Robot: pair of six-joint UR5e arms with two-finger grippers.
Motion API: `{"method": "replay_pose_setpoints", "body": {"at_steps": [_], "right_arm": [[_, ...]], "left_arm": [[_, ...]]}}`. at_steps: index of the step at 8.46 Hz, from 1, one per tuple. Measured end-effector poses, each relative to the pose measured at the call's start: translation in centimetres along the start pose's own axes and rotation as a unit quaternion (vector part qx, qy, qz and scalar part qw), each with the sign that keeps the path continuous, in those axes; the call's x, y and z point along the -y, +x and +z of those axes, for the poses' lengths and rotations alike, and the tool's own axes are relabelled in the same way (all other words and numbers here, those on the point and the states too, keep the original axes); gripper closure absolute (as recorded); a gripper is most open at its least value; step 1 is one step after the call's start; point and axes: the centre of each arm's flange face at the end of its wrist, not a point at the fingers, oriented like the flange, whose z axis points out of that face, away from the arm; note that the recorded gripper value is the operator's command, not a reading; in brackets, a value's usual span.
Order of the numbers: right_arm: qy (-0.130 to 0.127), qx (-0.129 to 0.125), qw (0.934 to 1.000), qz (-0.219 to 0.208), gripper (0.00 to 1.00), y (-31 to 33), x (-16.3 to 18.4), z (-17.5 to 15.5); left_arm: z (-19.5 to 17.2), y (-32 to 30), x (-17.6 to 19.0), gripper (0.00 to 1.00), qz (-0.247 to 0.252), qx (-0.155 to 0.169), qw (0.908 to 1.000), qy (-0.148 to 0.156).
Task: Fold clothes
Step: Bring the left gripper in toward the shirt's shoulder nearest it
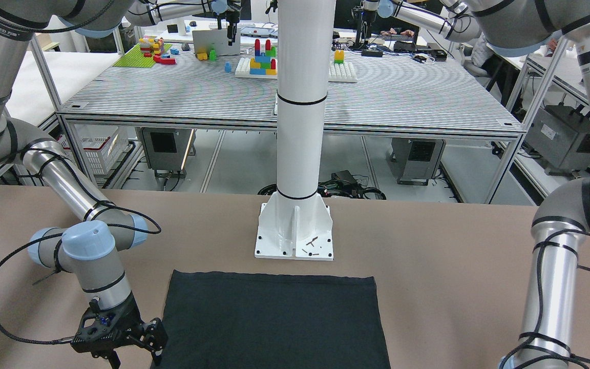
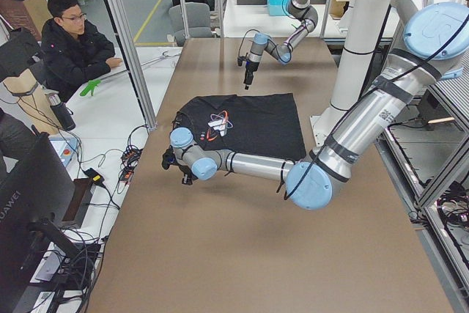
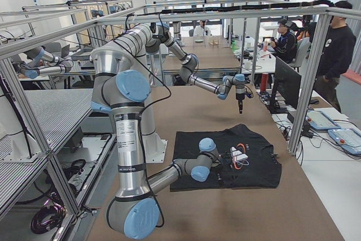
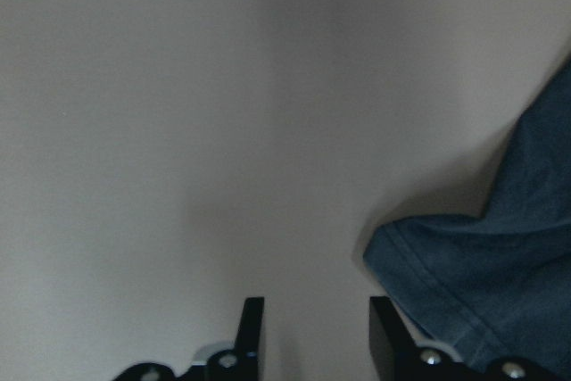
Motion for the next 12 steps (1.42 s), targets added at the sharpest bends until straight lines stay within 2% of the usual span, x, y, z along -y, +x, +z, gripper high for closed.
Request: {"method": "replay_pose_setpoints", "body": {"at_steps": [6, 8, 10, 12], "right_arm": [[-0.003, -0.005, 1.0, 0.001, 0.05, 0.3, -0.1, 0.6], [-0.005, -0.008, 1.0, 0.002, 0.05, 0.6, -0.2, 1.1], [-0.005, -0.008, 1.0, 0.001, 0.05, 0.7, -0.2, 1.2], [-0.005, -0.008, 1.0, 0.001, 0.05, 0.6, -0.2, 1.2]], "left_arm": [[2.6, 2.2, 0.4, 0.61, 0.008, 0.008, 0.9998, 0.015], [3.4, 2.5, 0.2, 0.65, 0.005, 0.007, 0.9998, 0.017], [3.9, 2.8, 0.0, 0.84, 0.002, 0.008, 0.9998, 0.016], [4.0, 2.9, -0.1, 0.88, 0.002, 0.009, 0.9998, 0.016]]}}
